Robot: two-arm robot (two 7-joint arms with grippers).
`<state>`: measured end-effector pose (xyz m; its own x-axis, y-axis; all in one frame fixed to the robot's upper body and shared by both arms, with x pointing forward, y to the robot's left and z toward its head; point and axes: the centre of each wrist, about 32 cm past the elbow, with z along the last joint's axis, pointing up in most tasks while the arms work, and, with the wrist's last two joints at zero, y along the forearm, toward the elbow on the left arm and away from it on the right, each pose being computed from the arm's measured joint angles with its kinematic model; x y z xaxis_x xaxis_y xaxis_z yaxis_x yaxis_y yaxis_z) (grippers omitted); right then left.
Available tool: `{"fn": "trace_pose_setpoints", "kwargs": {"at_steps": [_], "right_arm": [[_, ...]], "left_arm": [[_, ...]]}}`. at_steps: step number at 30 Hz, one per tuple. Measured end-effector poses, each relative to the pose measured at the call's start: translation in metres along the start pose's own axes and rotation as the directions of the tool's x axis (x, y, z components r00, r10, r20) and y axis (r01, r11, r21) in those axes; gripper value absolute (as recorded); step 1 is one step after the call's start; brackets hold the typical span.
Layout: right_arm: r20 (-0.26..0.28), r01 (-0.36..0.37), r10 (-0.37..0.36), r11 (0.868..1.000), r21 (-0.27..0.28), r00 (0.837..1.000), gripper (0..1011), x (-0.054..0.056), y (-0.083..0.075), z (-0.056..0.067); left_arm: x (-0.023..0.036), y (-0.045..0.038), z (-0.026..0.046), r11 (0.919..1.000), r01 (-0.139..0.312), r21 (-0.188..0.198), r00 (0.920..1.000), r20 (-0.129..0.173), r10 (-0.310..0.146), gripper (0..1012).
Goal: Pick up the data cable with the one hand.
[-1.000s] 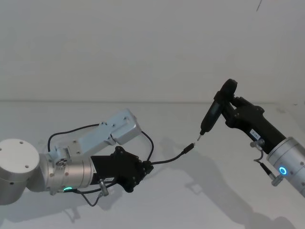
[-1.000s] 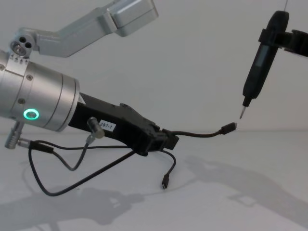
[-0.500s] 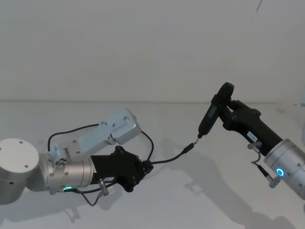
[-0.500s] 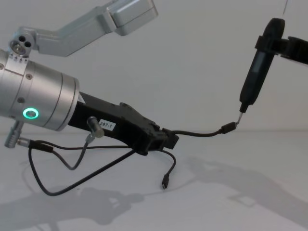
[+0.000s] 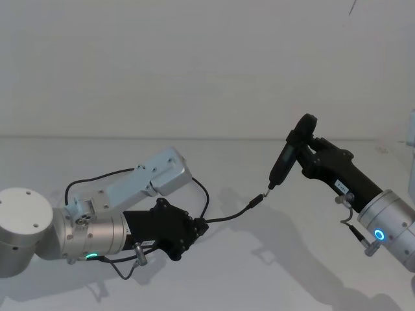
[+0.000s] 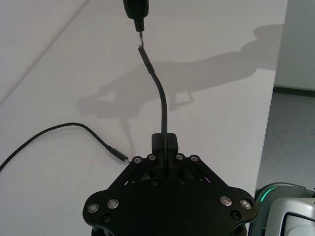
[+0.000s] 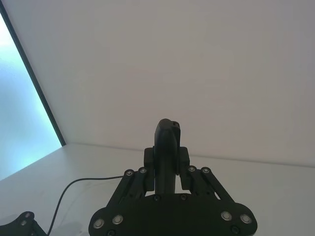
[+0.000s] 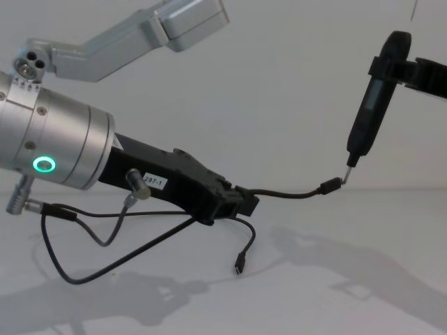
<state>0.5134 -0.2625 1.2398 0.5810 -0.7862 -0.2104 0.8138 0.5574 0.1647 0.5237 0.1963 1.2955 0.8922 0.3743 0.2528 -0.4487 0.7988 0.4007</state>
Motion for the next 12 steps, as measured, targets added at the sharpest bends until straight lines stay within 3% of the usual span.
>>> {"fn": "trace_pose_setpoints", "kwargs": {"at_steps": [12], "right_arm": [[-0.001,0.001,-0.001,1.0,-0.002,1.0,279,-0.0001,0.0004,-0.0008]], "left_arm": [[0.0,0.0,0.0,1.0,0.0,0.0,1.0,0.0,0.0,42]]}}
